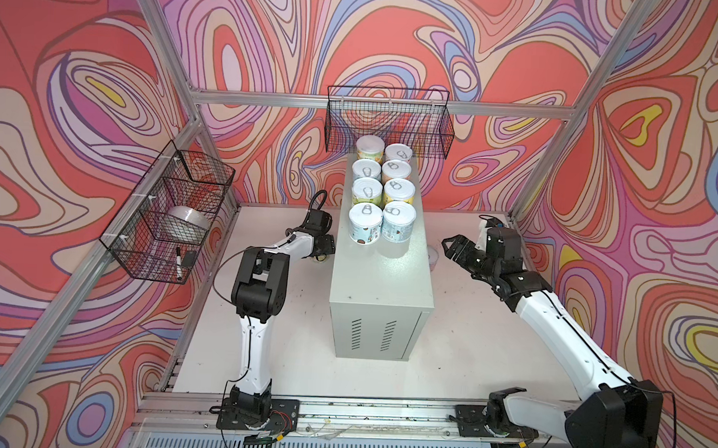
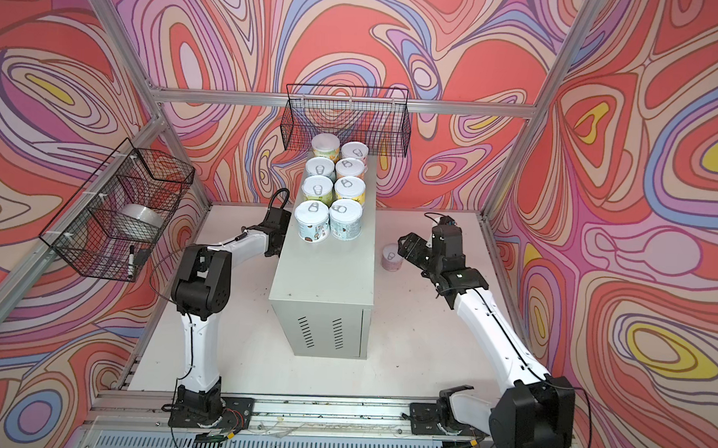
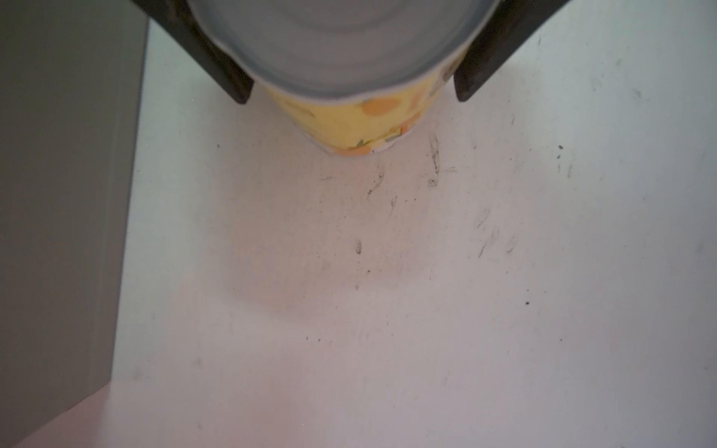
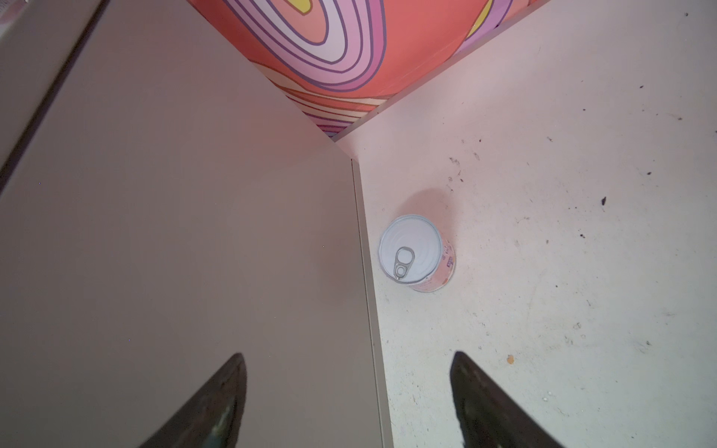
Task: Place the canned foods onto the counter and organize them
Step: 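Descend the left gripper onto the small yellow can and close it, then lift the yellow can with the left gripper up over the box top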
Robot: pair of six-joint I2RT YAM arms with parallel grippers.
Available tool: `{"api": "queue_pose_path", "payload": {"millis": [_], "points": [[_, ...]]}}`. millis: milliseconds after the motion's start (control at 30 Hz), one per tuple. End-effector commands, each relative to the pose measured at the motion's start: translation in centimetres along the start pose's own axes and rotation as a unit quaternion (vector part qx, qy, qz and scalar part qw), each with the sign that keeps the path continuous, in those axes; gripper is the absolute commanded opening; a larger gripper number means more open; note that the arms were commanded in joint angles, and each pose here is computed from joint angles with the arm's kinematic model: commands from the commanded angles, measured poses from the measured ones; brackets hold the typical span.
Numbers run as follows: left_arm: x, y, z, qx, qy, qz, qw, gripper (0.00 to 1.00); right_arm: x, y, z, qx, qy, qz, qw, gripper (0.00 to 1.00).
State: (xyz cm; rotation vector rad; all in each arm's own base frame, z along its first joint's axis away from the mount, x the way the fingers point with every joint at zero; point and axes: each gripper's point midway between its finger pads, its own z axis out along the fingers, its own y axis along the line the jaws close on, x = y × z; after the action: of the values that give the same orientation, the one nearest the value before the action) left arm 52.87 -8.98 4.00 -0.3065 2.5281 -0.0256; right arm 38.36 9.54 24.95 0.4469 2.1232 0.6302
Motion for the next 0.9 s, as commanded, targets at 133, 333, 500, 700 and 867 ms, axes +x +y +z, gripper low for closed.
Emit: {"api": "queue_pose_path", "payload": {"millis": [133, 333, 500, 700, 867], "points": [[0.3, 0.7, 0.4, -0.021, 0.003, 0.005, 1.000, 0.68, 0.1, -0.2, -0.6, -0.002, -0.005, 0.002, 1.000, 0.84], [1.4, 0.9, 0.1, -0.024, 0.016, 0.010, 1.000, 0.25, 0.3, -0.5, -1.0, 0.000, -0.008, 0.002, 1.000, 0.84], [2.0, 1.3, -0.5, -0.029, 0.021, 0.011, 0.999, 0.00, 0.3, -0.6, -1.1, 0.000, -0.012, 0.001, 1.000, 0.84], [2.9, 1.7, -2.1, -0.026, 0.036, 0.026, 0.999, 0.00, 0.5, -0.5, -0.8, -0.005, -0.007, 0.002, 1.000, 0.84], [3.9, 2.2, -5.2, -0.014, 0.039, 0.022, 0.999, 0.00, 0.6, -0.7, -0.8, -0.003, -0.007, -0.002, 1.000, 0.84]]}}
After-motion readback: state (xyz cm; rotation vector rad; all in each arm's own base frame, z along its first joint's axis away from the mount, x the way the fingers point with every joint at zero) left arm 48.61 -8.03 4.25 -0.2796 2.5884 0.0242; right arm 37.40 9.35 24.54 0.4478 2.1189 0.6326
